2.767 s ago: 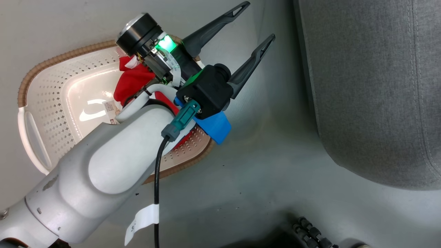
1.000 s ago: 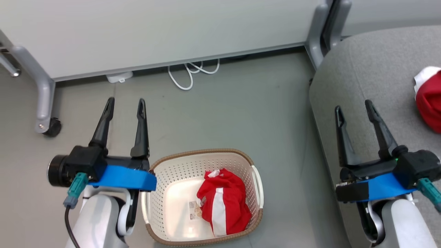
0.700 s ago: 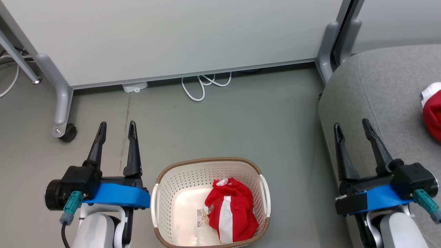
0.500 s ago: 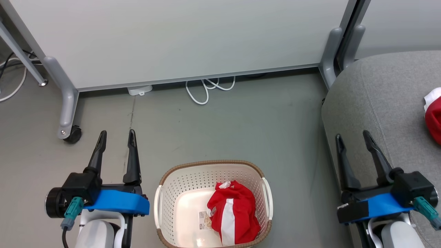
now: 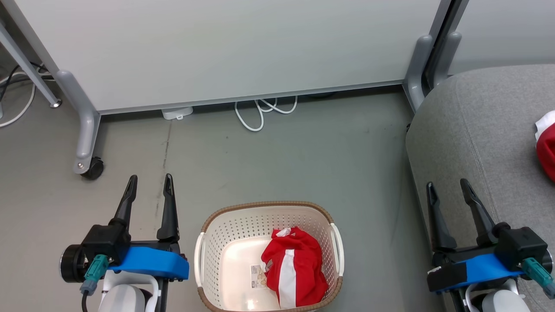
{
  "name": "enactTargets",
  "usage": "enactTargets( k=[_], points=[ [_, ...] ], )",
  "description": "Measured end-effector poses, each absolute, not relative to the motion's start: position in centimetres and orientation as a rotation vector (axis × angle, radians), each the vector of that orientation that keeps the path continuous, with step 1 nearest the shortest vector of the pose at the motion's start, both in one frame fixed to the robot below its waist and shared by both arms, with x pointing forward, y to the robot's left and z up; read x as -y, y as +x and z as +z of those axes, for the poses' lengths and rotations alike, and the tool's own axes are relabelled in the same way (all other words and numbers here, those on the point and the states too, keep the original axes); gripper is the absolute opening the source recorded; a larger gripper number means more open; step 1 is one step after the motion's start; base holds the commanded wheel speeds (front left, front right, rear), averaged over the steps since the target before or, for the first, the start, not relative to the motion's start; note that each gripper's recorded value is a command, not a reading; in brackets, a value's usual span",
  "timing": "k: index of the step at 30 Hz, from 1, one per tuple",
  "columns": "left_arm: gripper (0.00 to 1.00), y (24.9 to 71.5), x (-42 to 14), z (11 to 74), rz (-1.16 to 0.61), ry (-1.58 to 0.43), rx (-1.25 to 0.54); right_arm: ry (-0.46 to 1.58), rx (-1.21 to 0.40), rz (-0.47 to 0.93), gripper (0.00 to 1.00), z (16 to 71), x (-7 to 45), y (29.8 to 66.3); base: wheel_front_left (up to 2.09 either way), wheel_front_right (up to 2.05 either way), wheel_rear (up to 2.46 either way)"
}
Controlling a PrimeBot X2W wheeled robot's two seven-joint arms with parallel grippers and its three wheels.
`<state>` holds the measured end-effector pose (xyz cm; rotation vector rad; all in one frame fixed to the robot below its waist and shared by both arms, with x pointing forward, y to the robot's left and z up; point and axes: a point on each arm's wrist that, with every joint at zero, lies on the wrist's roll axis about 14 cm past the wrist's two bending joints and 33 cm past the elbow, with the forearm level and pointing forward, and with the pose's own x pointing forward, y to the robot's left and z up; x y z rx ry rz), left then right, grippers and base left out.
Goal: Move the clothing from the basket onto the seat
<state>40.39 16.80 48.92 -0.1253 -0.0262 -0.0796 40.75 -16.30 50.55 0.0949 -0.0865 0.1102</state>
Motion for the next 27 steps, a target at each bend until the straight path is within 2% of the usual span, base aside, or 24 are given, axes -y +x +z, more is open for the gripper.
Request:
enactTargets(
  k=[14, 27],
  points=[
    [1.00, 41.0, -15.7, 48.8, -0.115, -0.126, 0.021, 0.105, 0.068, 0.108, 1.00, 49.9, 16.3, 40.8, 0.00, 0.00, 0.00],
    [1.00, 46.1, -8.9, 45.8, -0.327, -0.093, -0.065, 0.103, 0.078, 0.091, 1.00, 49.6, 17.0, 43.7, 0.00, 0.00, 0.00]
  ],
)
